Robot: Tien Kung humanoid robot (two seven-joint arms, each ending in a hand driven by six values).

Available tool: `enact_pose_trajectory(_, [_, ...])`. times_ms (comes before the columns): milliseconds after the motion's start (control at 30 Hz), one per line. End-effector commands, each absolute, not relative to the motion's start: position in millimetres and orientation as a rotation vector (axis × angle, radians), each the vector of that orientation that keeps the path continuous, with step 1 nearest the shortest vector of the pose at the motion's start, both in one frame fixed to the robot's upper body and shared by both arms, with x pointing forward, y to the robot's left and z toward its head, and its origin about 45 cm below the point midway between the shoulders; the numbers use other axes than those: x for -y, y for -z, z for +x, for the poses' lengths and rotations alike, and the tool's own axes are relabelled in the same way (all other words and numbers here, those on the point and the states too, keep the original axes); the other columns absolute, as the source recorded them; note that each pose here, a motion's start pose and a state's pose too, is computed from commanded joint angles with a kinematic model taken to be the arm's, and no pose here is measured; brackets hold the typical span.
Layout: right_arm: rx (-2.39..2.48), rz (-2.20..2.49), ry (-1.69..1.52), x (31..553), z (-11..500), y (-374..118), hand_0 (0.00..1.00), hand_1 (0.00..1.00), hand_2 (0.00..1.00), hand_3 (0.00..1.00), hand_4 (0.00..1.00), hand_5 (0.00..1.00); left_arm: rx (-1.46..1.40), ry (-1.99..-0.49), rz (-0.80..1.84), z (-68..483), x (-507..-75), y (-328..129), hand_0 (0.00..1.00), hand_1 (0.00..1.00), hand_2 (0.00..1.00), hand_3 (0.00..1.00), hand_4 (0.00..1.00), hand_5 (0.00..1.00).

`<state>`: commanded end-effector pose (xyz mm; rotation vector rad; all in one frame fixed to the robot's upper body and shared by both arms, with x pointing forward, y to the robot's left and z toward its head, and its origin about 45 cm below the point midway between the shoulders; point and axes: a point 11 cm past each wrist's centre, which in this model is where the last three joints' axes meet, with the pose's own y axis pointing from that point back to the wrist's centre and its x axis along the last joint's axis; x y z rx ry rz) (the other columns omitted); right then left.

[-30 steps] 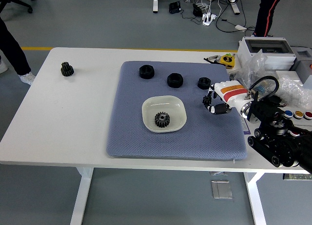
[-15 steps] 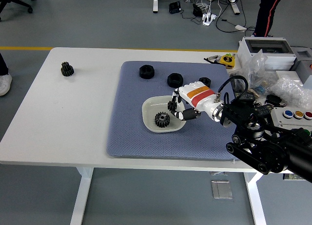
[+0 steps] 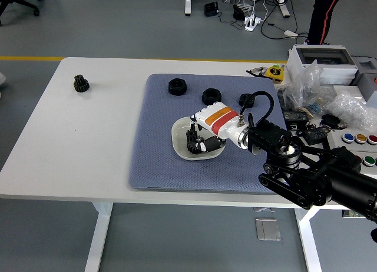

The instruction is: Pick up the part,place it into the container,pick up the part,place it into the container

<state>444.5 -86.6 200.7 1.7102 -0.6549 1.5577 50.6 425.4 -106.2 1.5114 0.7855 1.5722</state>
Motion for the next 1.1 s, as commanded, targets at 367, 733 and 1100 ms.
enact_pose_trajectory(367, [0.642, 1.684, -1.505, 98, 448, -187, 0.153, 0.386, 0.501, 0.518, 0.696, 0.371, -0.783, -1.581, 1.513, 51, -427, 106, 0.636, 0.639, 0.636, 0.567, 0.649, 0.556])
enact_pose_trajectory(733, [0.639, 1.698, -1.519, 90, 446, -190, 0.158, 0.395, 0.511, 0.525, 0.713, 0.367, -0.779, -1.582, 1.511, 52, -426, 105, 0.636, 0.638, 0.634, 0.568, 0.651, 0.558])
enact_pose_trajectory(1100, [0.625, 1.699, -1.510, 91, 448, -190, 0.175, 0.417, 0.572, 0.642, 0.821, 0.380, -0.778, -1.585, 1.512, 52, -427, 105, 0.635, 0.636, 0.627, 0.566, 0.647, 0.552])
